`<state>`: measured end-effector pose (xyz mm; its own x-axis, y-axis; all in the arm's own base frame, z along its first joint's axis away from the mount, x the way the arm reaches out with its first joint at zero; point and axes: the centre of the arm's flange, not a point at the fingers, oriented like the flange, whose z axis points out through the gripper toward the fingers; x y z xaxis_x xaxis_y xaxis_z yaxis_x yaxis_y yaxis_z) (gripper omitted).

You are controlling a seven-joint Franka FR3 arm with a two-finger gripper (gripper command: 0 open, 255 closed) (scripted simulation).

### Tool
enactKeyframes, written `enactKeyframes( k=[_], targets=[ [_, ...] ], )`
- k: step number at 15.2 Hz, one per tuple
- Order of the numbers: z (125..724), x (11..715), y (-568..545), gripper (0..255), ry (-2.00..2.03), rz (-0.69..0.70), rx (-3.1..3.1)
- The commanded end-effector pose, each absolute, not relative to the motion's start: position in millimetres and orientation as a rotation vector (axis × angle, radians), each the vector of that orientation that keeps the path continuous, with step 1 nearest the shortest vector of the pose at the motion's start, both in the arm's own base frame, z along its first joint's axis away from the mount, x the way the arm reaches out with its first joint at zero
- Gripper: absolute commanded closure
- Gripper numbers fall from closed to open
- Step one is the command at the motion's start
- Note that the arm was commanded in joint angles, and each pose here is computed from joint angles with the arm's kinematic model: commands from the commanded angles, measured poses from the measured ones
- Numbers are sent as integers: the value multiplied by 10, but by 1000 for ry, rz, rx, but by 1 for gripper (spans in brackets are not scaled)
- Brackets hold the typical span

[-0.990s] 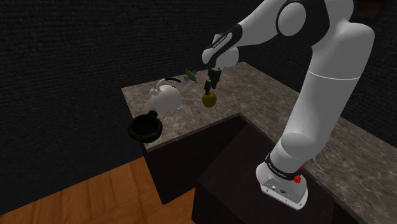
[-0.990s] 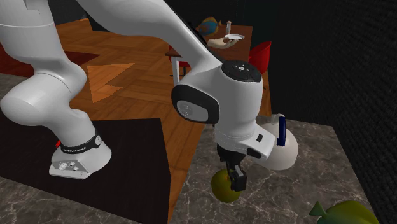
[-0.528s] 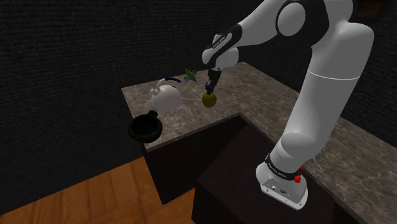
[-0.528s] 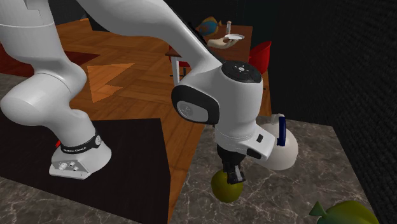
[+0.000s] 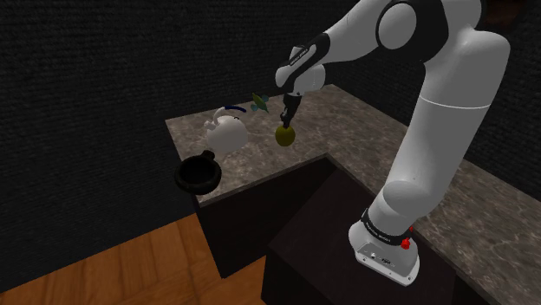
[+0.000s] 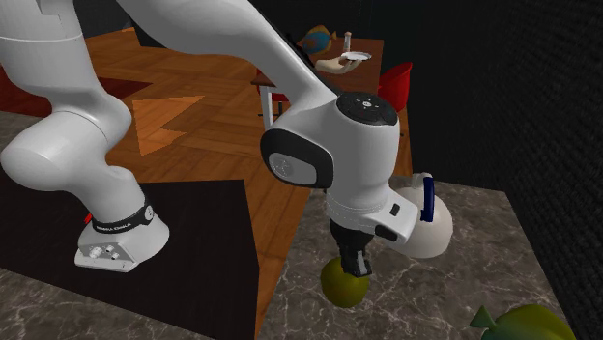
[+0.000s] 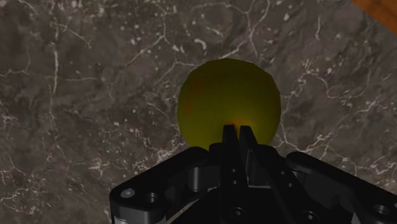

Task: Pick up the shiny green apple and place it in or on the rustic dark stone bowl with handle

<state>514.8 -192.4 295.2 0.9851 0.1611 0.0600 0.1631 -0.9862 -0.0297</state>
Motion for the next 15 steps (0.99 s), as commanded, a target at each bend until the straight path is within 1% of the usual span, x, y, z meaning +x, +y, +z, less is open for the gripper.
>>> enactKeyframes(
  k=[1,15],
  targets=[
    [2997,5146,-1924,255,-253,-87,-3095],
    [3736,5146,-1924,255,-253,-87,-3095]
  ],
)
